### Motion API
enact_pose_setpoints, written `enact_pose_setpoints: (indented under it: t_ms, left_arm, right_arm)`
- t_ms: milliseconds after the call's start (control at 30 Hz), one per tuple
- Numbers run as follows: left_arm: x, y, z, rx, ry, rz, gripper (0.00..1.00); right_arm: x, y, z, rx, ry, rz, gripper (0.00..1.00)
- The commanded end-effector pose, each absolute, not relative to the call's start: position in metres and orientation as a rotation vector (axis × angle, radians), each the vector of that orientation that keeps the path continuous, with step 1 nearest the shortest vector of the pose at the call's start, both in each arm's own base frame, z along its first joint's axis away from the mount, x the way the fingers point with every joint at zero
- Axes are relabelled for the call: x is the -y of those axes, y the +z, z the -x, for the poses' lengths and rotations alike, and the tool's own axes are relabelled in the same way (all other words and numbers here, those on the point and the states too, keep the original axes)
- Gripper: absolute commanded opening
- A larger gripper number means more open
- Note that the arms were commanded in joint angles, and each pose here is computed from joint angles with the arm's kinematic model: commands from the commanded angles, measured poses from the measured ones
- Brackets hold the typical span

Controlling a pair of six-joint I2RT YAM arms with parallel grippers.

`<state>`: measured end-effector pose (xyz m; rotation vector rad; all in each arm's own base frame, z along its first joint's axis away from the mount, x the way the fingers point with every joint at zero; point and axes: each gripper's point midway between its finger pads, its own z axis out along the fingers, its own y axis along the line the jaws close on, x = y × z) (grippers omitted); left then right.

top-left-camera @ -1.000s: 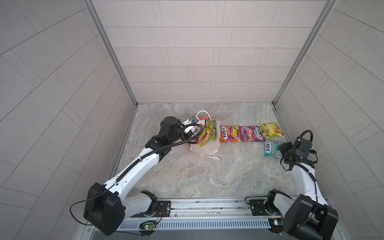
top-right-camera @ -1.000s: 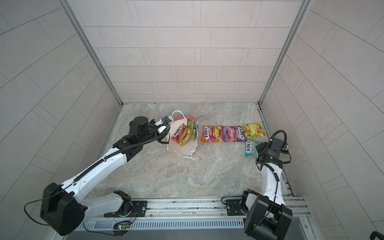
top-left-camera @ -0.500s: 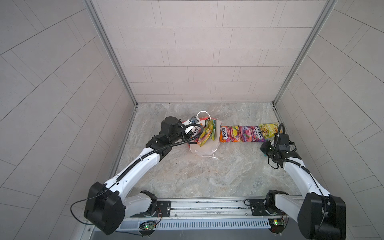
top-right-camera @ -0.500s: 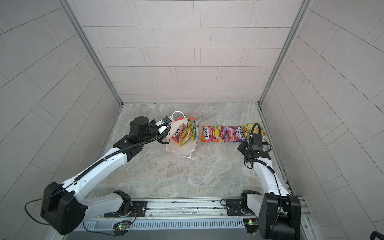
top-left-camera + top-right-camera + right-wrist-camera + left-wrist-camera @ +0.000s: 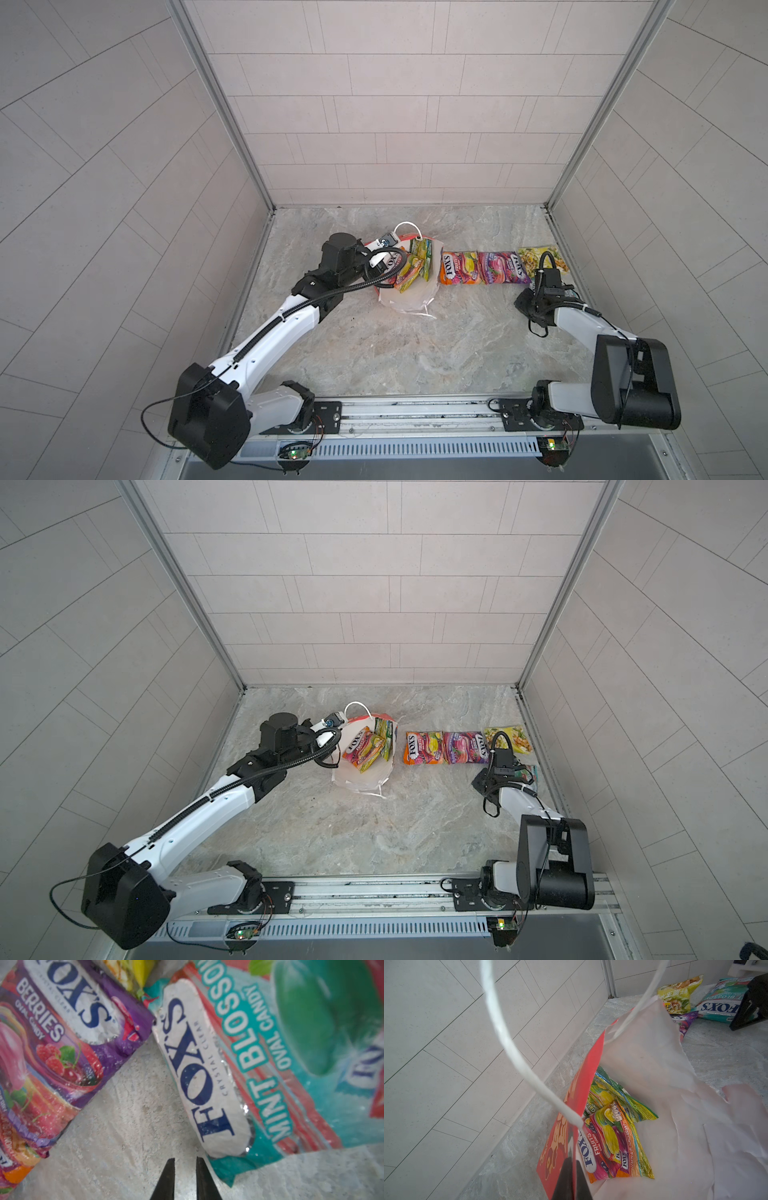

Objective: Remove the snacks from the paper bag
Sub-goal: 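Raise the right gripper away from the placed Mint Blossom packet, then move the right gripper over the bag opening beside the left gripper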

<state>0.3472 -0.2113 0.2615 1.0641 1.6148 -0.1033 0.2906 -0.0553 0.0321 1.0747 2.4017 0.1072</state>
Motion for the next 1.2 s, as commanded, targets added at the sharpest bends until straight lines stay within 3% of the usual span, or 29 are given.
enact_pose_setpoints:
  t_ms: [0,333,600,767,900,1167]
  left_arm:
    - [0.213,0.272,-0.35,-1.588,-0.113,-1.043,0.0]
    - [0.212,0.271,-0.352,-1.593,-0.107,-1.043,0.0]
    - [0.214,0.272,-0.351,-1.593,-0.121,-1.045,0.0]
    - [0.221,0.27,-0.344,-1.564,-0.16,-1.095,0.0]
    - [0.226,0.267,-0.332,-1.519,-0.188,-1.16,0.0]
    - [0.233,0.261,-0.314,-1.493,-0.25,-1.265,0.0]
  right_arm:
    - [0.068,0.032,-0.286,-2.3,0.059,-1.209,0.2]
    - [0.1,0.054,-0.253,-2.062,-0.06,-1.292,0.28]
    - [0.082,0.114,-0.259,-1.95,0.129,-1.177,0.32]
    - [0.026,0.203,-0.293,-1.867,0.385,-0.747,0.28]
    - [-0.041,0.268,-0.298,-1.842,0.404,-0.359,0.24]
    - [-0.195,0.287,-0.278,-1.807,0.475,0.248,0.13]
